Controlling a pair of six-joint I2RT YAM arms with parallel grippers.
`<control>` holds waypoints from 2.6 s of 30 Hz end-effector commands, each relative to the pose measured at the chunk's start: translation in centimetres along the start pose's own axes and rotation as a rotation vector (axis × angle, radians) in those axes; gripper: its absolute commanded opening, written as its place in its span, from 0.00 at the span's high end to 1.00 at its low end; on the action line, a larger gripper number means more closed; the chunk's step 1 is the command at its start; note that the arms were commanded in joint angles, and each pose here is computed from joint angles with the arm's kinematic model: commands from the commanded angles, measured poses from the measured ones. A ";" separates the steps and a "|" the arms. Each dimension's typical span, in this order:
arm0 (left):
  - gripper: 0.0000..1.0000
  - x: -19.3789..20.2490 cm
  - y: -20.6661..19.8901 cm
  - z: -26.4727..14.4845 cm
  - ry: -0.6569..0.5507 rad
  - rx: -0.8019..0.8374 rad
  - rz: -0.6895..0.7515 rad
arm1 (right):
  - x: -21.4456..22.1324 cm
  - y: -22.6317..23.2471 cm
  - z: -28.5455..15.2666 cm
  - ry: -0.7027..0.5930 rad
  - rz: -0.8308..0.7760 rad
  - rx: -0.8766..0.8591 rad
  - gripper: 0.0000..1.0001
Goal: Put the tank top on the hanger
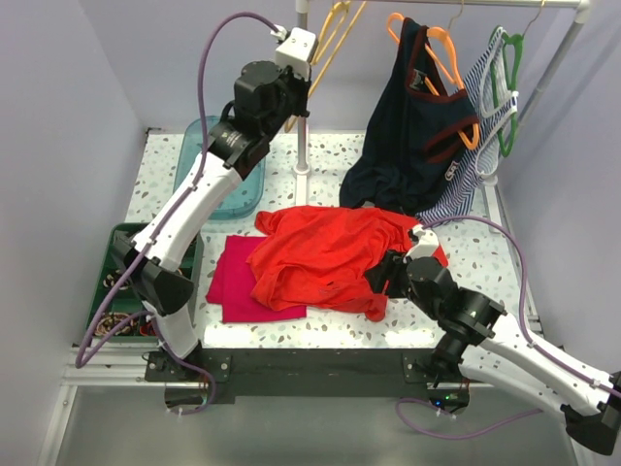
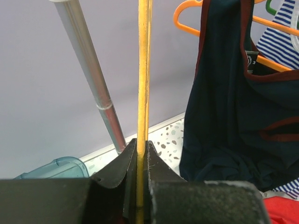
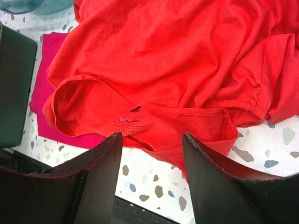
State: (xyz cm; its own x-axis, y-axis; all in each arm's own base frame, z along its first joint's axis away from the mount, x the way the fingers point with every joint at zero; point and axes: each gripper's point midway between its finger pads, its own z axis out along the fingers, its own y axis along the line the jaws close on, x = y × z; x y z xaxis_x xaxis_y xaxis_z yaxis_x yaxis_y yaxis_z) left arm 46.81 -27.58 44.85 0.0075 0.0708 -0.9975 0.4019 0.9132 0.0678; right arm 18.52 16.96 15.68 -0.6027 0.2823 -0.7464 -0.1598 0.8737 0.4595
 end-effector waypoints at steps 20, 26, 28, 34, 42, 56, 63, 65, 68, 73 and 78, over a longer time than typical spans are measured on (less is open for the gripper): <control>1.00 5.9 -2.5 -20.0 0.103 0.274 -0.108 | 4.1 -0.4 0.6 0.214 -0.068 0.054 0.45; 1.00 9.6 -3.7 -24.6 0.158 0.347 -0.201 | 5.6 -0.8 2.9 0.229 -0.094 0.130 0.46; 1.00 10.8 -3.8 -25.2 0.186 0.352 -0.206 | 6.4 -1.0 3.1 0.239 -0.122 0.160 0.46; 1.00 11.2 -3.1 -26.7 0.200 0.332 -0.196 | 8.2 -0.6 2.9 0.236 -0.134 0.185 0.81; 1.00 13.0 -3.2 -26.2 0.260 0.323 -0.189 | 14.5 0.8 -0.3 0.364 -0.205 0.114 0.70; 1.00 12.8 -3.6 -26.1 0.264 0.347 -0.177 | 6.2 -4.0 -4.1 0.050 -0.037 0.303 0.52; 1.00 13.9 -4.7 -26.6 0.290 0.400 -0.213 | 7.6 -4.8 -0.5 0.122 0.101 0.267 0.54; 1.00 13.9 -4.7 -26.8 0.288 0.401 -0.221 | 7.2 -5.0 0.0 0.117 0.109 0.271 0.53; 1.00 14.2 -4.8 -27.2 0.292 0.409 -0.228 | 7.0 -3.9 1.0 0.130 0.126 0.242 0.52; 1.00 14.8 -4.9 -27.9 0.310 0.417 -0.237 | 8.1 -3.9 2.2 0.174 0.134 0.247 0.53; 1.00 15.5 -5.3 -28.8 0.327 0.436 -0.260 | 9.1 -5.3 2.0 0.194 0.146 0.290 0.67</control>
State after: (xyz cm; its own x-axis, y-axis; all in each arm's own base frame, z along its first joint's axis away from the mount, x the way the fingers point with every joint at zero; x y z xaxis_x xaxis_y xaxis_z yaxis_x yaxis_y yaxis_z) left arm 19.50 -19.30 29.03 -0.3922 0.0868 -0.9158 0.6705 0.7085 -0.2201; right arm 15.53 15.57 5.88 -0.7424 0.3413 -0.5765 0.1462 0.9223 0.3577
